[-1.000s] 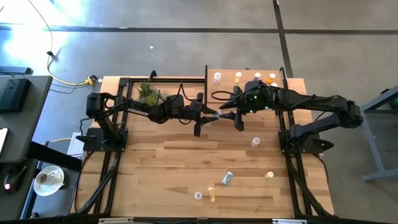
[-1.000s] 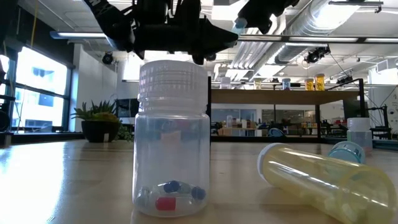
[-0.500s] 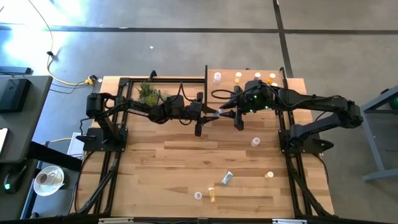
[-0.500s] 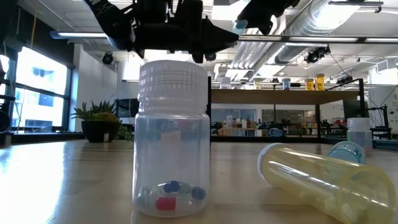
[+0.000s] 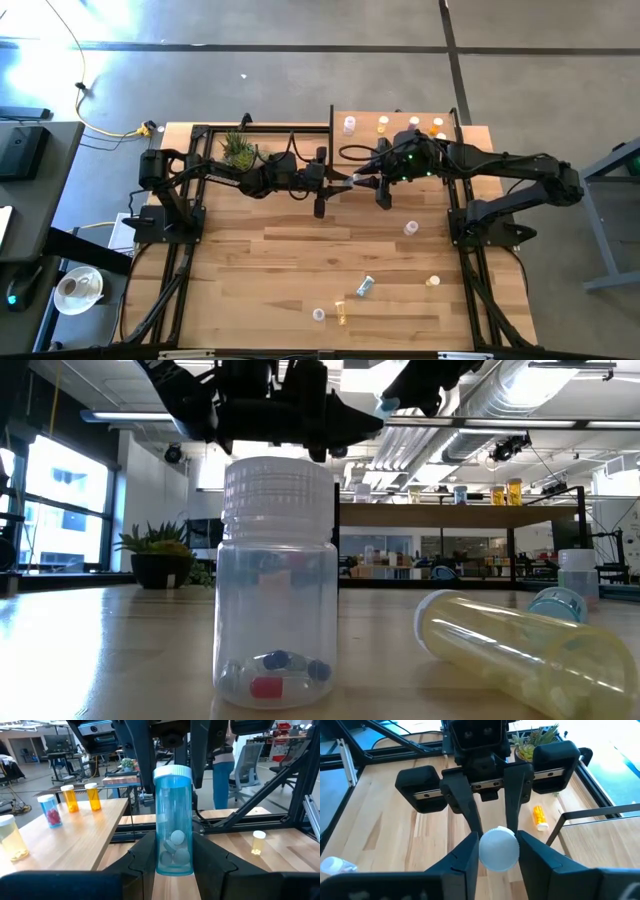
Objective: Pick and place medicine bottles onto shelf by color
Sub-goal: Put the top blue pill bottle aligned with the other blue pill bottle on the shelf
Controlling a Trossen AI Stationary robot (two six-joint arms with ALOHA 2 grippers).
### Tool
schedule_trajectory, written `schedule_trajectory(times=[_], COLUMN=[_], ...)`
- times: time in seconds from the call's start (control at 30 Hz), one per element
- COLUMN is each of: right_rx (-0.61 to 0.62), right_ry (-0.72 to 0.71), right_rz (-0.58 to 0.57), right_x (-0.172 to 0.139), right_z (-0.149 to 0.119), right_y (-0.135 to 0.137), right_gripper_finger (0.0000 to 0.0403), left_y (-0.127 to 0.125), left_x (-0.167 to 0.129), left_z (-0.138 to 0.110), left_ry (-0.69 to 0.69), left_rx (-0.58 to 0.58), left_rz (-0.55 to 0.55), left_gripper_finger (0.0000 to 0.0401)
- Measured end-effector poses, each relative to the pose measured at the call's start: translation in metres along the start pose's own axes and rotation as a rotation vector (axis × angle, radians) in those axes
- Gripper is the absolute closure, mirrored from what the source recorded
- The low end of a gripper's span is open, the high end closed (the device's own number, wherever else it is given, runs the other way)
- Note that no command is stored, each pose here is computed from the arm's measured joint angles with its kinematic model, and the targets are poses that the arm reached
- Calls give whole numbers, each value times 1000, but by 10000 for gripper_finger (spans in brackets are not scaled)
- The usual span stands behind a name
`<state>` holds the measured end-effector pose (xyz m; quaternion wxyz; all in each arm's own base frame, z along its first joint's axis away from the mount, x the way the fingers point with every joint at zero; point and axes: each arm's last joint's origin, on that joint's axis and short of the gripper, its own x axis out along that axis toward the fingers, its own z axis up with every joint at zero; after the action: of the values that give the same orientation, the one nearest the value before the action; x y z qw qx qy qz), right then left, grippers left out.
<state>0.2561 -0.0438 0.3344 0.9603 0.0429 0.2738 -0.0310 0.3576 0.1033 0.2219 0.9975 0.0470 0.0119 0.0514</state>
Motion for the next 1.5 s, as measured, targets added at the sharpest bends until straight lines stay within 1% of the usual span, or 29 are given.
schedule_trajectory(times=[0.17,0.3,0.4,0.5,0.6,0.77,0.93,1.0,1.1,1.17,1.27,1.5], right_rx=[0,1,-1,1,3,4,4,4,2,17,40,66], right_ry=[1,4,8,20,35,51,57,75,104,131,153,230], right_rz=[-3,-3,-8,-18,-41,-79,-94,-131,-220,-267,-322,-423], right_x=[0,0,0,0,1,-3,-10,-15,-23,-28,-37,-50], right_z=[0,0,-1,-2,-3,-1,7,9,13,15,19,19], right_y=[0,0,0,-1,-1,-2,-1,-2,-4,-4,-5,-8], right_gripper_finger=[307,304,306,306,306,306,306,306,306,306,306,306], left_y=[0,0,0,0,0,0,0,1,4,6,11,17], left_x=[0,0,0,1,1,0,0,0,-1,-2,-3,-5], left_z=[0,0,0,0,-1,-3,-5,-7,-9,-11,-13,-15], left_ry=[0,-1,2,8,22,41,60,77,95,107,124,143], left_rx=[41,45,70,79,75,26,16,10,4,-21,-68,-76], left_rz=[1,1,0,-2,-5,-5,-6,-4,-2,4,17,34], left_gripper_finger=[304,304,297,277,249,206,186,185,187,189,189,189])
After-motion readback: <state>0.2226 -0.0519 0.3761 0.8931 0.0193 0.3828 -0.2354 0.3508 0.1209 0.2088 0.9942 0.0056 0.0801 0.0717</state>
